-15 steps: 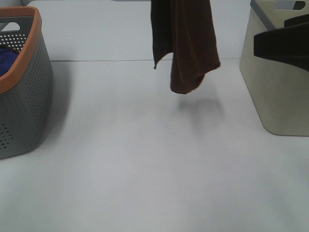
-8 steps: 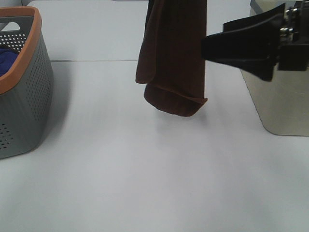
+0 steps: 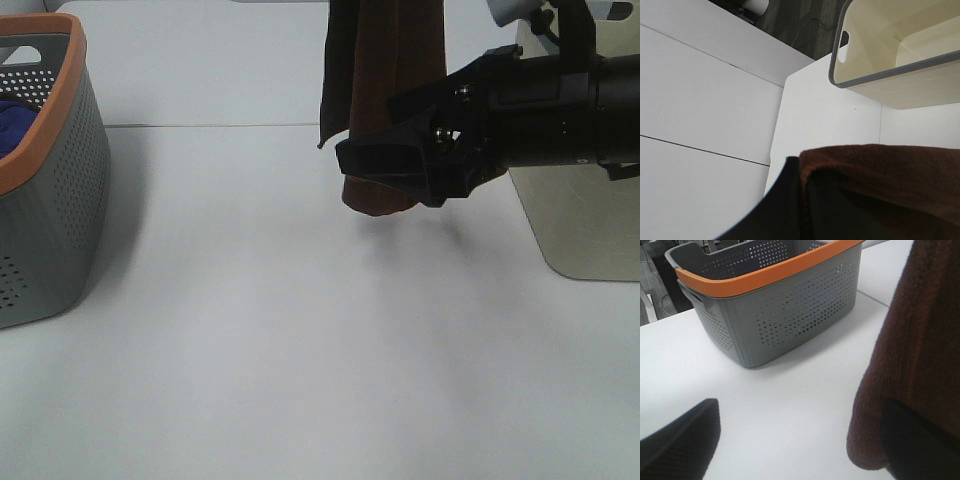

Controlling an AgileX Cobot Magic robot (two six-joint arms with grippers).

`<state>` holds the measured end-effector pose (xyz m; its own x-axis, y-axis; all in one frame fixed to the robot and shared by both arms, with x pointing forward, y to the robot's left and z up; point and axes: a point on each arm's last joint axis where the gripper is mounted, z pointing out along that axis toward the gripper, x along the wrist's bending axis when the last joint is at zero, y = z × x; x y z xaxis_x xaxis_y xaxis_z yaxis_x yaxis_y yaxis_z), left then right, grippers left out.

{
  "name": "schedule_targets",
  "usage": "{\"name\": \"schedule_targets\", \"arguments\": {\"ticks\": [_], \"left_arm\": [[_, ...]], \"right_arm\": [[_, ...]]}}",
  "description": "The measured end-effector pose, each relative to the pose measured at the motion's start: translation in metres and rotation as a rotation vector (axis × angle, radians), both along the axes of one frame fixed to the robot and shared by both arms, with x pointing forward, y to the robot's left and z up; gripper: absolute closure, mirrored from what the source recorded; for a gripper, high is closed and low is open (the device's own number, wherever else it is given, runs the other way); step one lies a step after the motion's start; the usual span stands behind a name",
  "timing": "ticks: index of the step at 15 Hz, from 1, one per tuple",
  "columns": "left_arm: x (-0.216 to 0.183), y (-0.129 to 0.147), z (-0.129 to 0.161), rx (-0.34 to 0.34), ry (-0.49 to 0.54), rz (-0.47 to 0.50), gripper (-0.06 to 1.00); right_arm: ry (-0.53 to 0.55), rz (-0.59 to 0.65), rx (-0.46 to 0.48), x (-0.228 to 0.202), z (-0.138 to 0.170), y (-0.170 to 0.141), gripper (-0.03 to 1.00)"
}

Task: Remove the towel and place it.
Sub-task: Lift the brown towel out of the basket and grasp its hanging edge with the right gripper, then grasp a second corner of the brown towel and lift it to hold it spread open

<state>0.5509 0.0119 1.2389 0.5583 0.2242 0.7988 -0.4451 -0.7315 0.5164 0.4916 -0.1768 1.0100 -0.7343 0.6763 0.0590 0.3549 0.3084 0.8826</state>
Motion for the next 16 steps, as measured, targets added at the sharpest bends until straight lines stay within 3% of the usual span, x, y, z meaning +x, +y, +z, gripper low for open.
{"name": "schedule_targets", "arguments": {"ticks": [7,10,16], "left_arm": [[0.000,0.000,0.000,-0.015,0.020,0.002,0.94],[0.000,0.000,0.000,-0.017,0.022,0.003,0.94],[0.000,0.000,0.000,-0.017,0.022,0.003,0.94]], "right_arm": [[-0.026,0.009,-0.059,0.016,-0.006,0.003,0.12],[0.031,0.048,-0.045,0.019,-0.022,0.008,0.12],[0.029,0.086,-0.011,0.037,-0.023,0.018,0.12]]}}
